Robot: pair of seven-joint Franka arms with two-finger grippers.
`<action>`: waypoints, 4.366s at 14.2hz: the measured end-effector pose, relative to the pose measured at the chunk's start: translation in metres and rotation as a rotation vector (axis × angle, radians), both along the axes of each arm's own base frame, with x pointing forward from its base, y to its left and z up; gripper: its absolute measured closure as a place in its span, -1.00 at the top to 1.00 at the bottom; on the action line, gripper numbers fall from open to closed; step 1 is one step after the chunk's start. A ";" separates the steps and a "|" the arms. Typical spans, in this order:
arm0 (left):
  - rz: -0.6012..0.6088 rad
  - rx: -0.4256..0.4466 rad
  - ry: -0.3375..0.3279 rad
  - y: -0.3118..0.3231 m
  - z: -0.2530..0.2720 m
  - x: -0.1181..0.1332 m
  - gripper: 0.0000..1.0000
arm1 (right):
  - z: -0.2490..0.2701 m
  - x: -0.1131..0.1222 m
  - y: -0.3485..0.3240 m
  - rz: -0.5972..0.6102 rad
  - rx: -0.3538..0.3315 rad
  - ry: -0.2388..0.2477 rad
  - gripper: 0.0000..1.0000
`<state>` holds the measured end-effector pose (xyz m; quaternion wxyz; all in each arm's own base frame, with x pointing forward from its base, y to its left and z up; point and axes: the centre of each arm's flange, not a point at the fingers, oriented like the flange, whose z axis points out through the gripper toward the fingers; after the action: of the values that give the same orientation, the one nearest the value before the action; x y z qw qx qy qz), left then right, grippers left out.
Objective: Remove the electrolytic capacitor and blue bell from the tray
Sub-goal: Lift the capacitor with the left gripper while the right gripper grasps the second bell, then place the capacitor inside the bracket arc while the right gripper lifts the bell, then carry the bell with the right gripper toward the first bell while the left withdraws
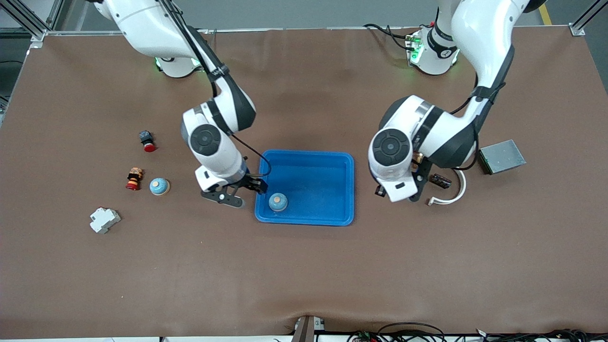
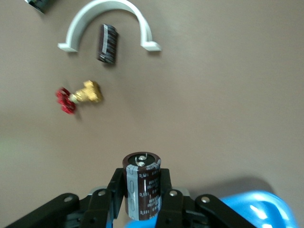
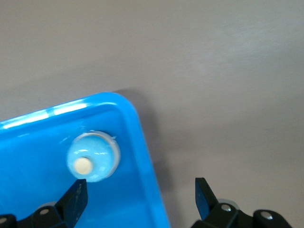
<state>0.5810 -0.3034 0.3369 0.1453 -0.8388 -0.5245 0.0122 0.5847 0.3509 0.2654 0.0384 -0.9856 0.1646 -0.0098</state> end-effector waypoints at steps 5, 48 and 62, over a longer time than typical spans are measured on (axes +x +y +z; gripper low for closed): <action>-0.046 0.024 0.118 0.052 -0.020 -0.038 -0.31 | -0.014 0.014 0.038 -0.048 0.006 -0.003 1.00; -0.055 0.005 0.126 0.061 -0.155 -0.093 -0.31 | -0.022 0.027 0.074 -0.029 -0.132 0.053 0.28; -0.177 -0.073 -0.116 0.115 0.075 0.066 1.00 | 0.019 0.065 -0.168 0.368 -0.113 0.028 0.28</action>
<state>0.6466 -0.1887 0.4120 0.0844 -0.8859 -0.4552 -0.0302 0.6495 0.1833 0.2849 -0.0180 -0.9997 -0.0185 0.0017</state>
